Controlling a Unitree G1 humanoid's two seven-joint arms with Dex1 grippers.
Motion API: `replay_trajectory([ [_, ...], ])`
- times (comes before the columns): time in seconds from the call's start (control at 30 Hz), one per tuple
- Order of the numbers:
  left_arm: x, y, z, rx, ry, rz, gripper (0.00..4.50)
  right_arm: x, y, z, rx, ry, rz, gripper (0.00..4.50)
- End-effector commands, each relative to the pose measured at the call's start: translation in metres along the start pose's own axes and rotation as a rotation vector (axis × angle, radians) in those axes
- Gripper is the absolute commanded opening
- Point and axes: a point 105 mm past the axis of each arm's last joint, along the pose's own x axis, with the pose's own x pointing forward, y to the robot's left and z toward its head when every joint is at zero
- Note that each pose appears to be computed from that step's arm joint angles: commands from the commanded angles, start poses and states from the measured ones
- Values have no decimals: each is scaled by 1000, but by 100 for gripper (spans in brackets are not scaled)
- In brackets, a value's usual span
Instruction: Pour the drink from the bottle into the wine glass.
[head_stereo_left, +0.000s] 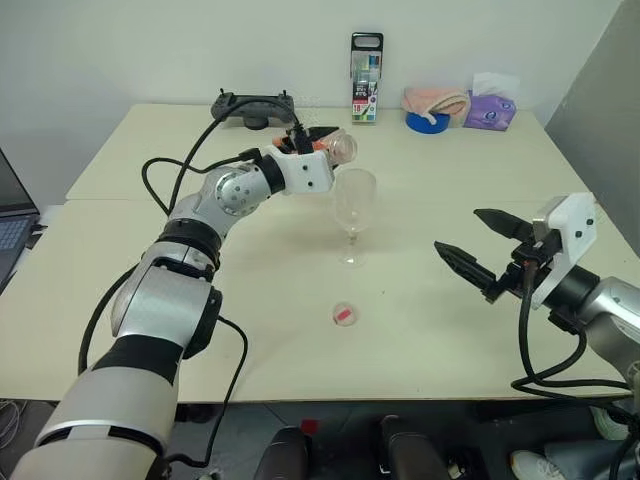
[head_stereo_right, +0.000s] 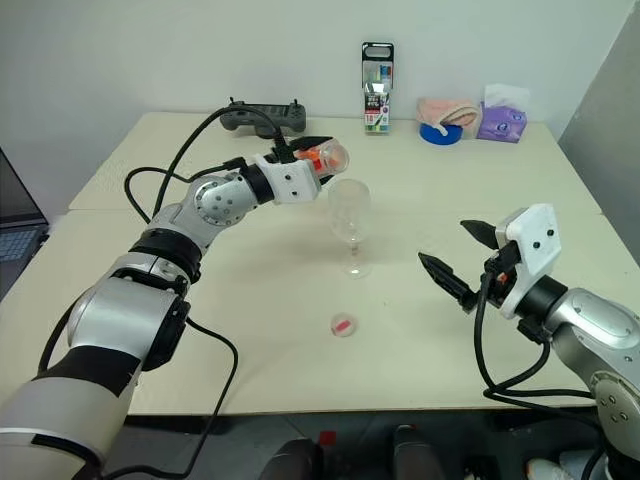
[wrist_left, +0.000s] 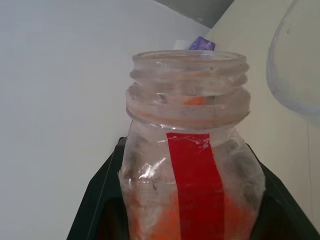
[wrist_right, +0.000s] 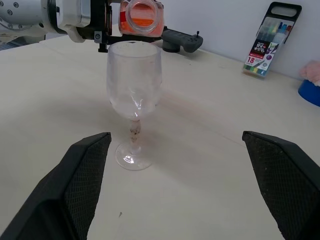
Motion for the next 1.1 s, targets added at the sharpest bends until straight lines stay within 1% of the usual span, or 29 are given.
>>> replay_trajectory([
  [0.03,0,32,14,93,-59,88,184,-4,-4,10,-44,-32,-23,450],
  [0.1,-1,35,14,98,-65,109,184,-3,-4,9,-47,-28,-24,450],
  [0.3,-4,29,16,122,-88,69,184,-2,-4,6,-45,-22,-27,450],
  [0.57,-4,26,18,238,-96,42,184,-2,-6,2,-48,-6,-29,450],
  [0.87,-3,32,13,365,-67,84,182,-1,-6,5,-68,-2,-32,450],
  [1.0,1,29,16,435,-79,78,182,2,-6,7,-74,-8,-27,450],
  [1.1,2,31,17,455,-84,93,182,3,-5,7,-76,-7,-22,450],
])
